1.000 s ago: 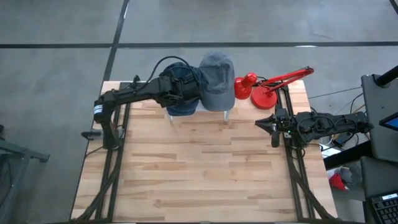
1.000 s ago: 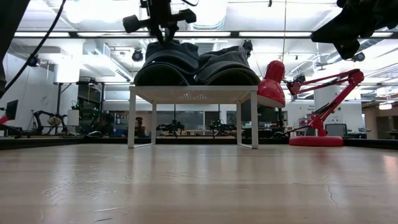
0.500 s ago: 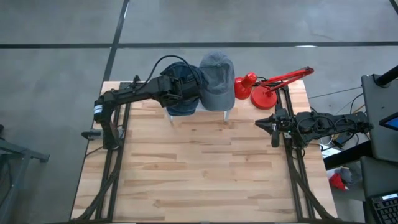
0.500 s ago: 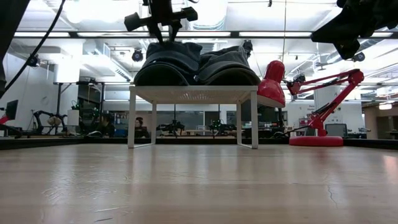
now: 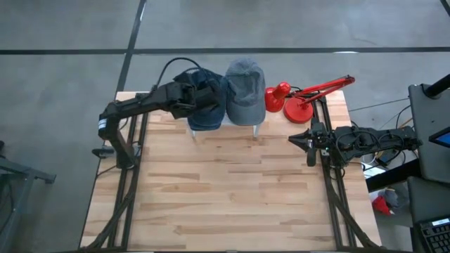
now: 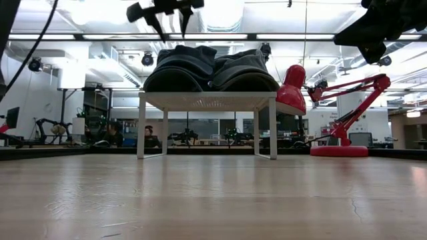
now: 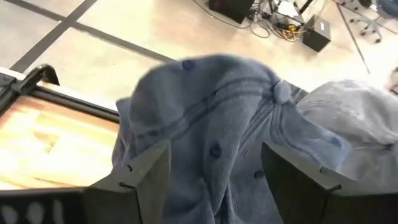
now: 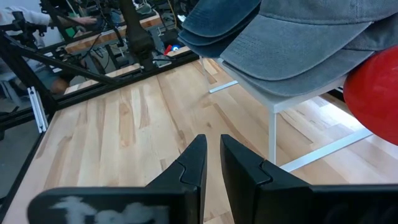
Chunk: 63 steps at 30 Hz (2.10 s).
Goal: Pick & Place hat
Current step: Return to Home Position
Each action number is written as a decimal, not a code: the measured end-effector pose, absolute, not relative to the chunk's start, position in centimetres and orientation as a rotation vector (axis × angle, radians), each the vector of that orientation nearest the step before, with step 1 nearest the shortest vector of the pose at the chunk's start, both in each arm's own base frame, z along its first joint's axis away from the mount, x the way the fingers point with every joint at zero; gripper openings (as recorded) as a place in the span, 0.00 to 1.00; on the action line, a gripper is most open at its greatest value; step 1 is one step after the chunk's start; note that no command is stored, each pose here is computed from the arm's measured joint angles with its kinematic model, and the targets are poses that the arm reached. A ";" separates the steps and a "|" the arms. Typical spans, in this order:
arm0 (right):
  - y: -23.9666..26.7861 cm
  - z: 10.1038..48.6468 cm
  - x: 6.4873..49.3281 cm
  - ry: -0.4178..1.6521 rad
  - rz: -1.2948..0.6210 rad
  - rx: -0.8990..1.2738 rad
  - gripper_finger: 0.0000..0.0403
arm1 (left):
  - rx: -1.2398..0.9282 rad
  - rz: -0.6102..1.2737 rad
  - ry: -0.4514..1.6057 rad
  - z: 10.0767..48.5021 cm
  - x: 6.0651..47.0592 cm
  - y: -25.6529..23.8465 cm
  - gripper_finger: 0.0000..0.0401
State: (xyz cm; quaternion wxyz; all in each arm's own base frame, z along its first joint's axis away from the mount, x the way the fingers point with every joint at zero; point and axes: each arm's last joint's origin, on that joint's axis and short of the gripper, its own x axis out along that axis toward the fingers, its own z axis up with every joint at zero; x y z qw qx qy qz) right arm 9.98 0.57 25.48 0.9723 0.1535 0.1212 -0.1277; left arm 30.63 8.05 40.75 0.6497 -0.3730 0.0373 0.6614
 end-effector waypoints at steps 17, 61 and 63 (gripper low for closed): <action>0.6 25.5 10.0 0.245 -0.258 0.306 0.11 | -0.505 1.247 0.383 44.9 25.4 4.8 0.62; 0.6 26.2 10.2 0.169 -0.244 0.333 0.11 | -0.419 0.509 0.058 25.3 14.7 -1.1 0.62; 0.6 26.2 10.2 0.170 -0.245 0.332 0.11 | -0.428 0.510 0.053 24.5 14.1 -0.9 0.62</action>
